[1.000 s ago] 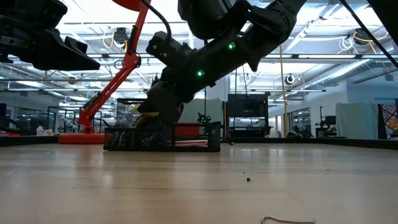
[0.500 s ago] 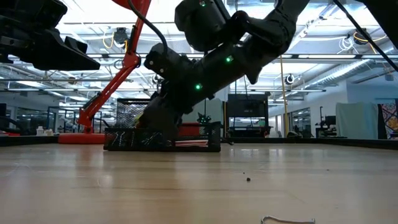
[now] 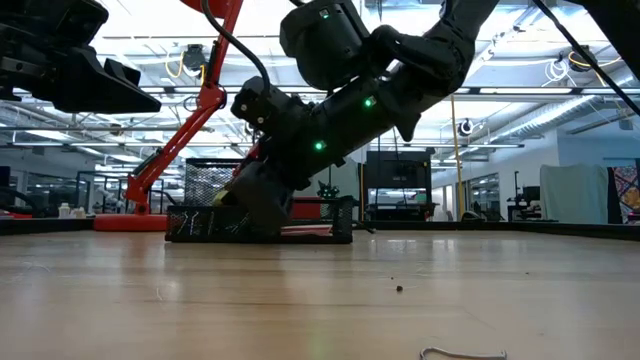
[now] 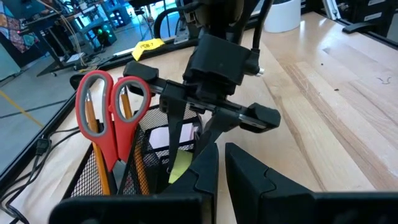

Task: Pick and place office supplies into organizer
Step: Put the eraser into the desk organizer, then return to Home Position

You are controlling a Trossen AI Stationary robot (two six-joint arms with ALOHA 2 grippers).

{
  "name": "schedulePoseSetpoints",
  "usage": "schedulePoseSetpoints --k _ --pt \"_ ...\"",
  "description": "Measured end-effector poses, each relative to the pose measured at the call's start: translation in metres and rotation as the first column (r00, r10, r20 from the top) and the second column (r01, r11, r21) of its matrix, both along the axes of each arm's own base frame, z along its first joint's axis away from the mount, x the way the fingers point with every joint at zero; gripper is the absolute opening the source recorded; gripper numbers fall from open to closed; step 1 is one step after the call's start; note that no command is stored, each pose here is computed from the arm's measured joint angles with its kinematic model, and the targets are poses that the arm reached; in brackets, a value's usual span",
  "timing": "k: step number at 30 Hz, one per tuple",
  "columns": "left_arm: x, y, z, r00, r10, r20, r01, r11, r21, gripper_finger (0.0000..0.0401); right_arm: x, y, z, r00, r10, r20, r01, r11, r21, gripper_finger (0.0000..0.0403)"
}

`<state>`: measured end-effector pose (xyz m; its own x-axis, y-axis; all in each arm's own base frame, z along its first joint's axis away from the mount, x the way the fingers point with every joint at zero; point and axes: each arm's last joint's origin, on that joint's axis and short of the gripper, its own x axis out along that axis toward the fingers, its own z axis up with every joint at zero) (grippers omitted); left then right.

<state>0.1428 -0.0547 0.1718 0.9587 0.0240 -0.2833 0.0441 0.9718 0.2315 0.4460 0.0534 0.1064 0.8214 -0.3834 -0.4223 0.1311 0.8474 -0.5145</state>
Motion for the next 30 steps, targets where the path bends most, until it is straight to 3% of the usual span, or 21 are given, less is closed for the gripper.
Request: schedulePoseSetpoints --k 10,14,22,25,30 --pt "0.0 0.0 0.0 1.0 0.0 0.0 0.0 1.0 0.0 0.0037 0.001 0.0 0.002 1.0 -0.005 0.029 0.004 1.0 0.004 0.0139" --pt "0.0 0.0 0.0 1.0 -0.001 -0.001 0.001 1.0 0.0 0.0037 0.0 0.007 0.008 1.0 0.007 0.029 -0.006 0.999 -0.048 0.0145" --pt "0.0 0.0 0.0 1.0 -0.002 0.001 0.002 1.0 0.006 0.0037 -0.013 0.027 0.08 0.987 0.044 0.156 -0.032 0.996 -0.082 0.0142" --pt "0.0 0.0 0.0 1.0 0.004 0.003 -0.003 1.0 -0.014 0.0037 -0.027 0.039 0.112 0.979 0.141 0.147 -0.131 0.989 -0.075 0.0139" --pt "0.0 0.0 0.0 1.0 0.012 0.004 -0.011 0.999 -0.041 0.0037 -0.058 0.044 0.152 0.955 0.276 0.105 -0.281 0.959 0.031 0.0104"
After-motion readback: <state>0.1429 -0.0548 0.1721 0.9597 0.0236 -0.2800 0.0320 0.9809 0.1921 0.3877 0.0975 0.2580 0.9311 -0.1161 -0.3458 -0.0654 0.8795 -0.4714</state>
